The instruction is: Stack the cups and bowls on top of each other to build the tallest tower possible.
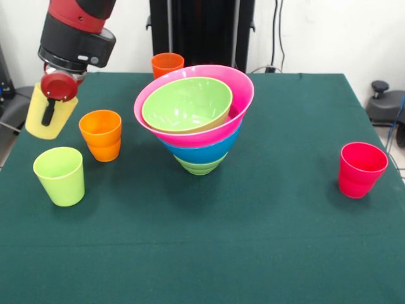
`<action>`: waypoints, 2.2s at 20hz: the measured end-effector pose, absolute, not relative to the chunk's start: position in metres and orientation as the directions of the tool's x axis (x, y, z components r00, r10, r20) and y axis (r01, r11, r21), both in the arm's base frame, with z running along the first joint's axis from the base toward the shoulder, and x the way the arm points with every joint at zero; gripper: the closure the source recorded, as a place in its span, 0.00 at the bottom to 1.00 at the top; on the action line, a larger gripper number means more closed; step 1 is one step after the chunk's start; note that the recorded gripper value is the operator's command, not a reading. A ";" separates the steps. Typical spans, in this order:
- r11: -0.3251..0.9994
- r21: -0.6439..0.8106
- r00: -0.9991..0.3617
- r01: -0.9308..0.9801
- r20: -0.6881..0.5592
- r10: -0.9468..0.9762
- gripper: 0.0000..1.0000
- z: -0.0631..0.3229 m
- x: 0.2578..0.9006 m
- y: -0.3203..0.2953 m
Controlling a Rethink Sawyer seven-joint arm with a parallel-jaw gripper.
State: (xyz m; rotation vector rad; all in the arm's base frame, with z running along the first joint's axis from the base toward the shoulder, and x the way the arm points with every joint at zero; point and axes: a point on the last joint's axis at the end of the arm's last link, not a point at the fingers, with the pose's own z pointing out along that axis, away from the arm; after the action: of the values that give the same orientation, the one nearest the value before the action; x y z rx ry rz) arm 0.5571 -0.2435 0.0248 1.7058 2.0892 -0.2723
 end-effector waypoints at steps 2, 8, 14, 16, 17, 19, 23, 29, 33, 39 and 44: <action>0.220 0.110 -0.152 0.969 -0.438 0.886 1.00 0.031 0.558 -0.243; 0.209 0.090 -0.153 0.974 -0.420 0.894 1.00 0.042 0.560 -0.239; 0.205 0.073 -0.160 0.976 -0.402 0.902 1.00 0.053 0.565 -0.227; 0.206 0.065 -0.165 0.976 -0.395 0.904 1.00 0.056 0.567 -0.222; 0.207 0.063 -0.167 0.976 -0.393 0.904 1.00 0.056 0.567 -0.221; 0.209 0.059 -0.171 0.976 -0.389 0.905 1.00 0.059 0.568 -0.217; 0.210 0.046 -0.178 0.977 -0.376 0.909 1.00 0.065 0.571 -0.209; 0.210 0.013 -0.192 0.978 -0.350 0.917 1.00 0.075 0.574 -0.194; 0.210 -0.010 -0.201 0.978 -0.337 0.920 1.00 0.078 0.573 -0.187; 0.203 -0.034 -0.203 0.979 -0.326 0.923 1.00 0.089 0.575 -0.179; 0.191 -0.045 -0.195 0.981 -0.321 0.927 1.00 0.096 0.580 -0.179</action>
State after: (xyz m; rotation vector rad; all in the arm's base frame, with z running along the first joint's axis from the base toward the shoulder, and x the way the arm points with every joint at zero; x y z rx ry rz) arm 0.5800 -0.1789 0.0959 1.8339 2.2418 -0.3554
